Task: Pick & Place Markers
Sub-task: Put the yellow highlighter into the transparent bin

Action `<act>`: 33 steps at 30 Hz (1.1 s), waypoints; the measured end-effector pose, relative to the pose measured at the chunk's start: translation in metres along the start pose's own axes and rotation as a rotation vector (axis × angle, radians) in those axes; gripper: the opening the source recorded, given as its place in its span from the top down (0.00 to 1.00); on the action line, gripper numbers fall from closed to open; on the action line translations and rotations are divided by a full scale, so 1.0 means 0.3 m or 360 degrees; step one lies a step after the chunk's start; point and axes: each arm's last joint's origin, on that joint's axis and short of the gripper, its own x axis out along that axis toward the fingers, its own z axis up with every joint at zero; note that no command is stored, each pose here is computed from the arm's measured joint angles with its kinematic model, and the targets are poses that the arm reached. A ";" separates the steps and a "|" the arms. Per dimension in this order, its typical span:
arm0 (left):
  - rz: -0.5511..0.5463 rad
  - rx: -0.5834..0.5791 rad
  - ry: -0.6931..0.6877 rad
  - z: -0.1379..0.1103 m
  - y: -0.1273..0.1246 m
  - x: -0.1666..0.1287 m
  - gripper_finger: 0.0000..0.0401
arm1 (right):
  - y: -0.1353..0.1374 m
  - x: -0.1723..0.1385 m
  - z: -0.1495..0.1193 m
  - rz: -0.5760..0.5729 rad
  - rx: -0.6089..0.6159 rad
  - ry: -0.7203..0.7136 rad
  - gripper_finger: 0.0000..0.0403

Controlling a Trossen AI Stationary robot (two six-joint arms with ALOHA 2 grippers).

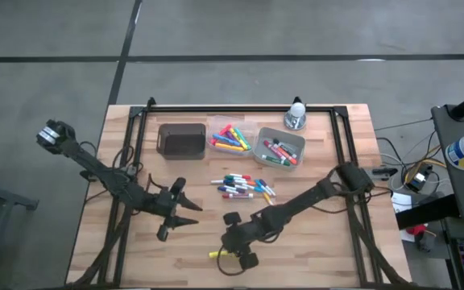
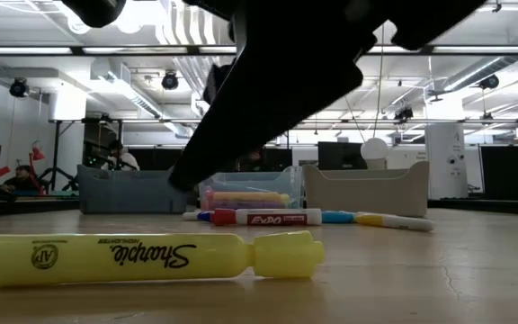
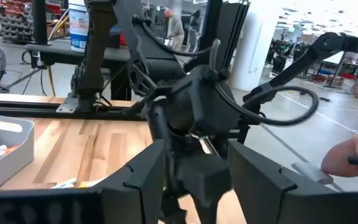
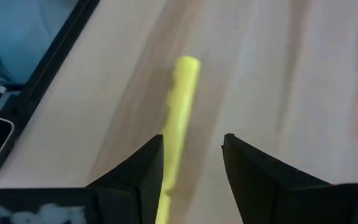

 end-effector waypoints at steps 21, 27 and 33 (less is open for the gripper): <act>-0.0015 -0.0016 -0.0011 0.002 -0.005 -0.001 0.58 | 0.004 0.112 0.016 0.0031 0.0057 0.0263 0.76; -0.0018 -0.0017 -0.0010 0.002 -0.006 -0.002 0.58 | -0.008 0.105 0.016 -0.0023 0.0063 0.0306 0.86; -0.0018 -0.0017 -0.0010 0.002 -0.006 -0.002 0.58 | -0.019 0.102 0.018 -0.0080 0.0039 0.0301 0.85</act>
